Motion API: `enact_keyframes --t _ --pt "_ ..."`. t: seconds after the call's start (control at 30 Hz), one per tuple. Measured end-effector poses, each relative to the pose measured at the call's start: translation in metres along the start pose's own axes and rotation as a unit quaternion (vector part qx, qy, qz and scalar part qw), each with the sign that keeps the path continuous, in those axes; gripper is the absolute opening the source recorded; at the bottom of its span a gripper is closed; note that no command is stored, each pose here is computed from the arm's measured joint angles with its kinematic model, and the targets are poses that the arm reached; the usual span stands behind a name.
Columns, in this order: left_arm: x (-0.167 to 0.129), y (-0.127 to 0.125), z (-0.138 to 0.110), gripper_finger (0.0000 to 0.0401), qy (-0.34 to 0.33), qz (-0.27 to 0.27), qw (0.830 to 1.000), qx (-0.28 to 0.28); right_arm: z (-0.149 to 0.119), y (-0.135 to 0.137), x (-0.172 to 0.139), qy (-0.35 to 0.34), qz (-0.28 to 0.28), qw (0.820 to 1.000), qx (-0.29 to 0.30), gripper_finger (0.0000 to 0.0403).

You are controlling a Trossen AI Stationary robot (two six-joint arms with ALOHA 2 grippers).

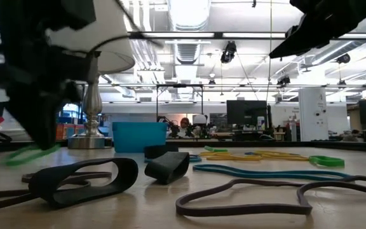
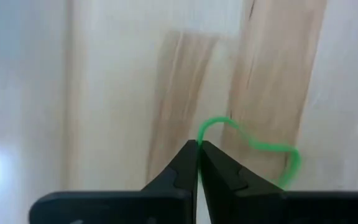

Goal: Pick and place rubber bands into bin
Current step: Put the green rubber band into the blue bin

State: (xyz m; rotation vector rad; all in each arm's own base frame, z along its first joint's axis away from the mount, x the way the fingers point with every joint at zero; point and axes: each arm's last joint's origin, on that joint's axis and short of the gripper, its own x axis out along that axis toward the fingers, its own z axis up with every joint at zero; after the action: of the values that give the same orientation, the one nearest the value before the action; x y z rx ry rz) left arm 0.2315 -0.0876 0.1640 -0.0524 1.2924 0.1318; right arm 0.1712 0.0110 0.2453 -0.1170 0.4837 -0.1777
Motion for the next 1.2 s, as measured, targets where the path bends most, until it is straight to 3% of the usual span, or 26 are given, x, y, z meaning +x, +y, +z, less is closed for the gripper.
enact_keyframes --t 0.13,0.27,0.37,0.47,0.6,0.7,0.9,1.1,1.2 --pt "-0.014 -0.001 0.013 0.0 -0.043 0.035 0.998 0.029 -0.007 0.002 0.006 -0.016 -0.001 1.0 -0.008 0.0105" --pt "-0.032 0.001 0.027 0.0 -0.109 0.11 0.986 0.057 -0.011 0.003 0.009 -0.023 -0.003 1.0 -0.017 0.0098" --pt "-0.049 0.006 0.039 0.0 -0.162 0.182 0.967 0.07 -0.011 0.003 0.009 -0.022 -0.003 1.0 -0.016 0.0093" --pt "-0.065 0.016 0.051 0.0 -0.201 0.273 0.938 0.074 -0.011 0.003 0.009 -0.021 -0.003 1.0 -0.015 0.0088" --pt "-0.078 0.036 0.064 0.0 -0.21 0.37 0.903 0.062 -0.011 0.003 0.009 -0.021 -0.002 1.0 -0.013 0.0082" --pt "-0.08 0.056 0.072 0.0 -0.197 0.408 0.89 0.043 -0.011 0.003 0.009 -0.021 -0.002 1.0 -0.012 0.0078" --pt "-0.065 0.096 0.083 0.0 -0.166 0.428 0.888 0.009 -0.011 0.003 0.01 -0.021 -0.002 1.0 -0.011 0.0072" --pt "-0.043 0.128 0.091 0.0 -0.135 0.37 0.919 -0.003 -0.011 0.003 0.01 -0.019 -0.002 1.0 -0.014 0.0077" --pt "-0.033 0.142 0.096 0.0 -0.128 0.36 0.924 -0.012 -0.012 0.003 0.01 -0.018 -0.002 1.0 -0.016 0.0076"
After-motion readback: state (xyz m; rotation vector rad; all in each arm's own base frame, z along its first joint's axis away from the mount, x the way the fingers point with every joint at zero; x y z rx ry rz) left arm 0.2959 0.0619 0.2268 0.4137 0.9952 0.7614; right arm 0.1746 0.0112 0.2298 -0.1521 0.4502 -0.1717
